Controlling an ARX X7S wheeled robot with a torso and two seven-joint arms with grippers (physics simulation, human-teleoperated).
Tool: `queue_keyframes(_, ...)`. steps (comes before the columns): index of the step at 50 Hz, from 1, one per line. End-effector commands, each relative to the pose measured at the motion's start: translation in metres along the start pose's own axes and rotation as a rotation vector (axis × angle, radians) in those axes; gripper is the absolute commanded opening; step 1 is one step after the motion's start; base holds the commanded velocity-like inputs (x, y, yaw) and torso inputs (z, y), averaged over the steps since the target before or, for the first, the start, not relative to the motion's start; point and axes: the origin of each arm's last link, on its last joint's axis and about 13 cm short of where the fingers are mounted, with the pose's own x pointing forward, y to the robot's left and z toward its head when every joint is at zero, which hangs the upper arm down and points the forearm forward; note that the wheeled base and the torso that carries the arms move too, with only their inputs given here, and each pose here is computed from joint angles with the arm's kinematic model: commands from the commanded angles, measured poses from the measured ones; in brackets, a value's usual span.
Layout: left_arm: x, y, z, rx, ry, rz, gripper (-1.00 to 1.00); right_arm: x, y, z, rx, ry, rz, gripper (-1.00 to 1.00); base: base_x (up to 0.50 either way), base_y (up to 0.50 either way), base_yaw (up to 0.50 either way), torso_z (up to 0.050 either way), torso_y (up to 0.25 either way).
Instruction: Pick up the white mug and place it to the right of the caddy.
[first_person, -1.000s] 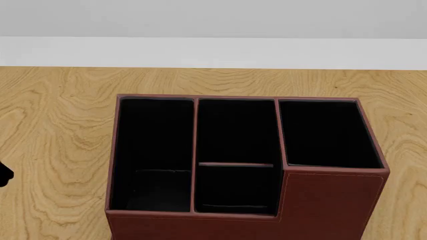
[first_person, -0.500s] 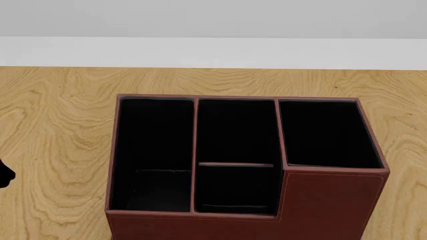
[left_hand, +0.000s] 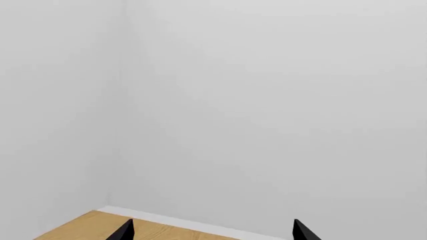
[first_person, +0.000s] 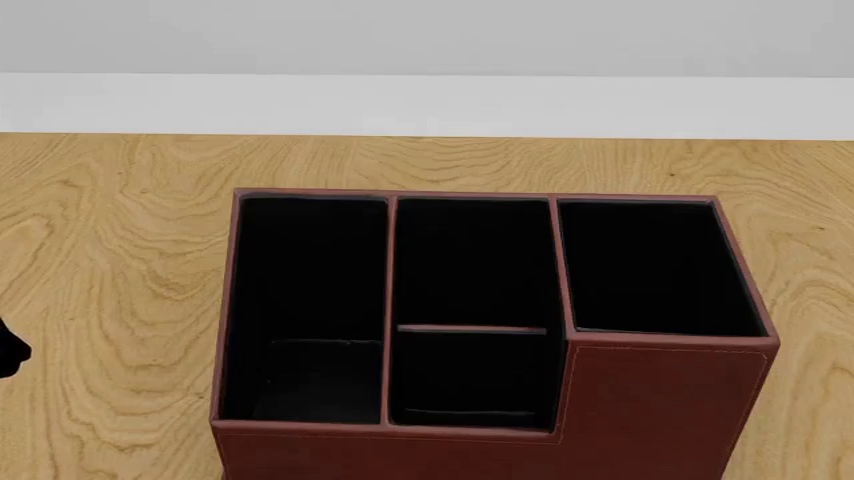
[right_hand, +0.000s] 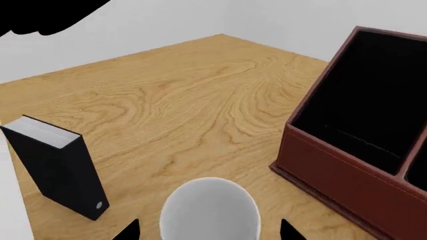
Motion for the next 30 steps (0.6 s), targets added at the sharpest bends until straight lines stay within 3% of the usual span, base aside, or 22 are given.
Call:
queue_keyframes(1,-0.001,0.000,0.001,-0.002,0.001,-0.001,1.00,0.000,0.002,-0.009,0.016,0.029,0.000,1.00,0.00,0.00,0.00,0.000,0.000)
queue_keyframes(30,0.000,-0.001,-0.002,0.002,0.004,-0.005,1.00,-0.002,0.005,-0.019,0.028,0.077,-0.007,1.00,0.00,0.00,0.00,0.000,0.000)
